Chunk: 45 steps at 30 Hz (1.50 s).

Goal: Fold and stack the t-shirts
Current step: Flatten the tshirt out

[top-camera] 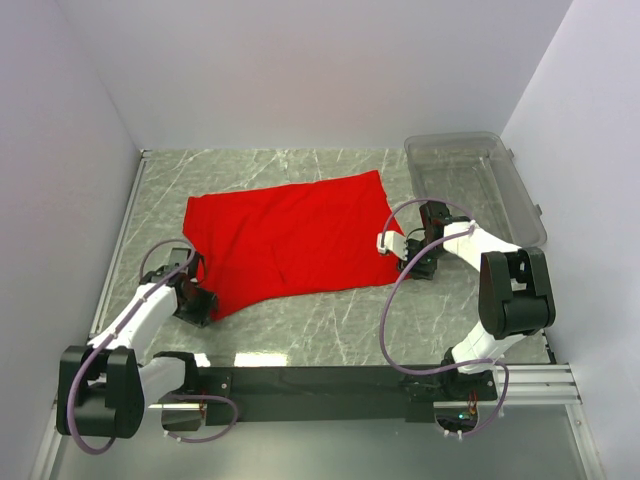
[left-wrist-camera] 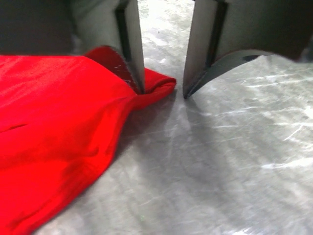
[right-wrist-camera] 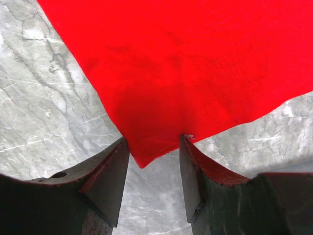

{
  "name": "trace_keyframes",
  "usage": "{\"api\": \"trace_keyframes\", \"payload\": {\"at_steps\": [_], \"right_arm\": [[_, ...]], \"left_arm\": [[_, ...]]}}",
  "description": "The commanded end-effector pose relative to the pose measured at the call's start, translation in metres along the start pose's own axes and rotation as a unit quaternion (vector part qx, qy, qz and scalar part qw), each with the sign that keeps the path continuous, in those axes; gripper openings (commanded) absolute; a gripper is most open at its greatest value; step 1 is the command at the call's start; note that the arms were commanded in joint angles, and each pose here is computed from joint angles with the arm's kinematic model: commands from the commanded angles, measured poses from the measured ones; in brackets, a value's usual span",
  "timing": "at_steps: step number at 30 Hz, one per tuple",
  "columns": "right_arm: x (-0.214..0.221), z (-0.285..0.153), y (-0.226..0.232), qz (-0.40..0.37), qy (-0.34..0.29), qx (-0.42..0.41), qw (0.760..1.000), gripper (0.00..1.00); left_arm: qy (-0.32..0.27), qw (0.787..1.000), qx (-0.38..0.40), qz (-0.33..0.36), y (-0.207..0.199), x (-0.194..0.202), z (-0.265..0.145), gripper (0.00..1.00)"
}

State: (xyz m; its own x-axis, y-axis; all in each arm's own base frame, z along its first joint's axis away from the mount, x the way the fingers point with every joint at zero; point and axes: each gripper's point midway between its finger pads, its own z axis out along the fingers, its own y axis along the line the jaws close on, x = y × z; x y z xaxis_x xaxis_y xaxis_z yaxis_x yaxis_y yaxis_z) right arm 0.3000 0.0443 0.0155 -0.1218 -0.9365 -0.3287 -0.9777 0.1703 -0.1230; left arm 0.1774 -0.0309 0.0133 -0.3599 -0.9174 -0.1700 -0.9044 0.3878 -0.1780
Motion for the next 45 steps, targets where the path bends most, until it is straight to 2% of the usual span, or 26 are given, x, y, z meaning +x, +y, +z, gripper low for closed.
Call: {"api": "trace_keyframes", "payload": {"at_steps": [1,6,12,14,15,20,24,26,31,36,41,45], "right_arm": [[-0.005,-0.002,-0.009,0.0,-0.011,0.012,1.0,0.52],[-0.004,-0.002,-0.008,0.002,-0.011,0.011,1.0,0.52],[-0.005,0.0,-0.007,0.004,-0.012,0.007,1.0,0.51],[-0.005,0.0,-0.008,0.003,-0.011,0.008,1.0,0.51],[-0.005,0.0,-0.008,0.004,-0.011,0.008,1.0,0.5],[-0.005,-0.004,-0.007,0.001,-0.012,0.011,1.0,0.48],[-0.007,-0.009,-0.007,0.0,-0.021,0.011,1.0,0.4],[-0.007,-0.01,-0.006,-0.001,-0.022,0.004,1.0,0.32],[-0.009,-0.012,-0.003,-0.006,-0.025,-0.003,1.0,0.22],[-0.033,-0.043,-0.01,-0.013,-0.063,0.014,0.998,0.0],[-0.069,-0.087,-0.017,-0.011,-0.13,0.04,0.991,0.0],[-0.107,-0.147,-0.041,0.008,-0.198,0.105,0.975,0.0]], "left_arm": [[-0.03,0.999,0.008,0.01,-0.007,-0.011,0.009,0.45],[-0.009,1.0,0.014,0.018,-0.004,-0.001,0.016,0.47],[-0.01,0.999,0.027,0.021,-0.012,-0.002,0.02,0.4],[-0.01,0.999,0.033,0.023,-0.016,-0.003,0.02,0.33],[-0.011,0.999,0.034,0.025,-0.017,-0.003,0.019,0.23],[-0.017,0.996,0.079,0.042,-0.033,-0.007,0.004,0.12],[-0.031,0.99,0.127,0.06,-0.047,-0.012,-0.017,0.0],[-0.04,0.987,0.14,0.069,-0.048,-0.014,-0.026,0.0],[-0.038,0.985,0.153,0.066,-0.05,-0.013,-0.035,0.0],[-0.05,0.979,0.188,0.067,-0.063,-0.019,-0.058,0.0],[-0.088,0.957,0.26,0.094,-0.085,-0.031,-0.099,0.0],[-0.155,0.919,0.347,0.102,-0.113,-0.054,-0.165,0.0]]}}
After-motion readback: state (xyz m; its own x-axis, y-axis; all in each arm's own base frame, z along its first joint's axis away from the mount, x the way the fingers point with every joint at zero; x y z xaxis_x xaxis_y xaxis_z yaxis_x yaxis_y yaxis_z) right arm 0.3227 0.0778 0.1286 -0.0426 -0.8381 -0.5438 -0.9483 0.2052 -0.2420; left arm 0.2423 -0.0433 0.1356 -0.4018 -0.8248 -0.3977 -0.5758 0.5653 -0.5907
